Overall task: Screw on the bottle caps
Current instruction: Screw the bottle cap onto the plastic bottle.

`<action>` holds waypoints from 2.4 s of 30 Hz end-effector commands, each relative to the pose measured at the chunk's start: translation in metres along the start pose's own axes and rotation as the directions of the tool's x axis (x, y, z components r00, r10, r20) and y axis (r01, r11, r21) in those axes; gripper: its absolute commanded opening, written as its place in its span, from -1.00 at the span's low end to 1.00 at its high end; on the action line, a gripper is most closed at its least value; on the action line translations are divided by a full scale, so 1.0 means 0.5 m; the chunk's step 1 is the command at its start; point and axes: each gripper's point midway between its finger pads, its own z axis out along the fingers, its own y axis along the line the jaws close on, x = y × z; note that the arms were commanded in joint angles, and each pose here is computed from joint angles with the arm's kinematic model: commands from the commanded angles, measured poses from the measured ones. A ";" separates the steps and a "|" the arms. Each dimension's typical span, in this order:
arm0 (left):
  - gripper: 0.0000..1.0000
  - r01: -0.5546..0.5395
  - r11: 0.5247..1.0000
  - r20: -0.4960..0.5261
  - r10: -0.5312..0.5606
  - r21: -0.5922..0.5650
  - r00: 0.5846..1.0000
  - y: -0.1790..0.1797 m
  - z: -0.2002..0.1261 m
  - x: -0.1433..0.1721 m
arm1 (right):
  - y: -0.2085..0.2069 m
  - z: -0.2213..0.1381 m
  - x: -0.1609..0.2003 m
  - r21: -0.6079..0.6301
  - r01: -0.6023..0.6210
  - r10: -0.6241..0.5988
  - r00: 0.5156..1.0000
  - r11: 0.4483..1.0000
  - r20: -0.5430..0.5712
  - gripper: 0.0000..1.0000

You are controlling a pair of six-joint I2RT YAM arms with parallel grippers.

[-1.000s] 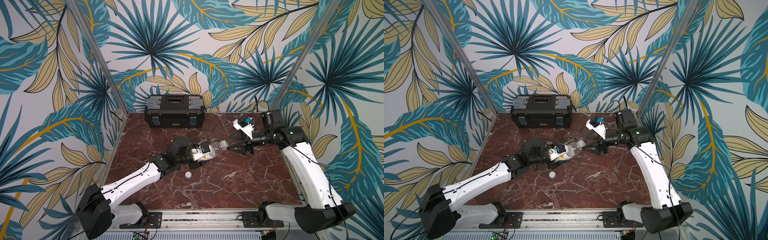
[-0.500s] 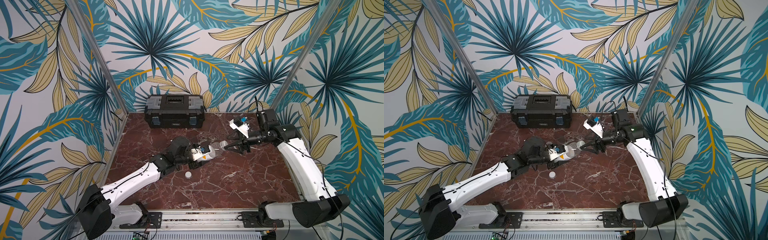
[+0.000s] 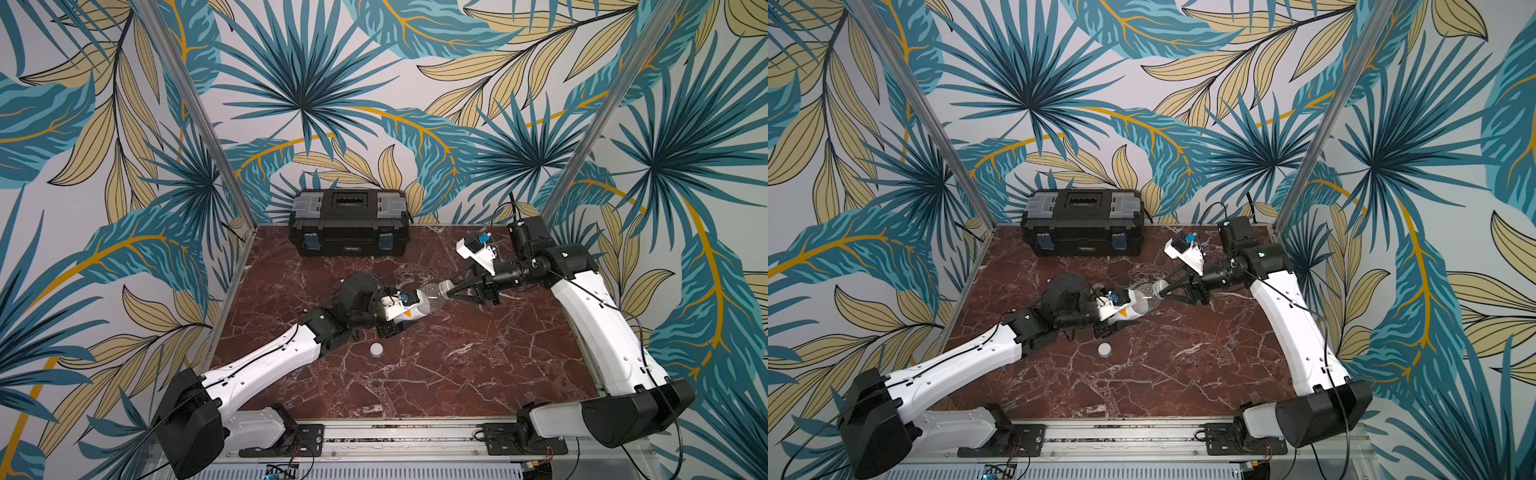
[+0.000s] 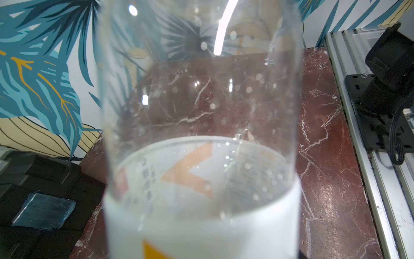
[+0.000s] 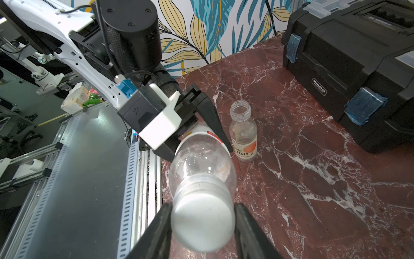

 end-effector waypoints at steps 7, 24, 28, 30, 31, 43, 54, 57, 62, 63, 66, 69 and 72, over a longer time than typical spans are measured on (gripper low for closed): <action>-1.00 -0.043 0.999 0.094 0.046 -0.031 0.995 0.016 -0.018 -0.065 | 0.013 0.013 0.001 -0.030 -0.087 0.086 0.996 0.996 -0.017 -0.55; -1.00 -0.070 0.979 0.057 0.083 -0.193 0.995 0.078 -0.035 -0.081 | -0.043 0.100 -0.022 -0.014 -0.839 0.839 0.543 0.544 0.026 -1.00; -1.00 -0.092 0.971 0.045 0.104 -0.222 0.994 0.084 -0.035 -0.084 | -0.048 0.105 -0.020 -0.023 -0.900 0.900 0.434 0.435 0.034 -1.00; -1.00 -0.101 0.968 0.037 0.112 -0.232 0.993 0.086 -0.034 -0.085 | -0.047 0.103 -0.030 -0.040 -0.916 0.917 0.397 0.398 0.045 -1.00; -1.00 -0.103 0.967 0.034 0.114 -0.232 0.993 0.086 -0.034 -0.086 | -0.044 0.103 -0.034 -0.056 -0.924 0.925 0.377 0.379 0.044 -1.00; -1.00 -0.072 0.960 -0.006 0.073 -0.271 0.997 0.100 -0.020 -0.068 | -0.050 0.100 -0.042 -0.063 -0.925 0.926 0.371 0.375 0.069 -0.88; -1.00 -0.054 0.964 -0.110 0.026 -0.260 0.994 0.099 0.009 -0.004 | -0.078 0.065 -0.097 -0.008 -0.851 0.838 0.515 0.525 0.181 0.03; -1.00 -0.050 0.966 -0.120 0.019 -0.253 0.993 0.098 0.013 0.005 | -0.083 0.062 -0.093 0.017 -0.844 0.829 0.530 0.536 0.182 0.16; -1.00 -0.031 0.969 -0.116 0.002 -0.247 0.993 0.098 0.013 0.010 | -0.090 0.040 -0.087 0.080 -0.817 0.789 0.573 0.571 0.220 0.31; -1.00 -0.030 0.969 -0.119 0.000 -0.246 0.993 0.099 0.014 0.013 | -0.094 0.034 -0.083 0.098 -0.812 0.781 0.580 0.575 0.229 0.33; -1.00 -0.028 0.969 -0.118 -0.001 -0.245 0.993 0.098 0.012 0.013 | -0.103 0.018 -0.073 0.151 -0.794 0.755 0.608 0.589 0.247 0.38; -1.00 -0.023 0.970 -0.108 -0.004 -0.244 0.994 0.097 0.009 0.008 | -0.112 0.002 -0.061 0.221 -0.766 0.721 0.643 0.604 0.260 0.42; -1.00 -0.022 0.973 -0.088 0.001 -0.231 0.996 0.090 0.006 0.002 | -0.122 -0.014 -0.054 0.280 -0.730 0.677 0.683 0.624 0.273 0.44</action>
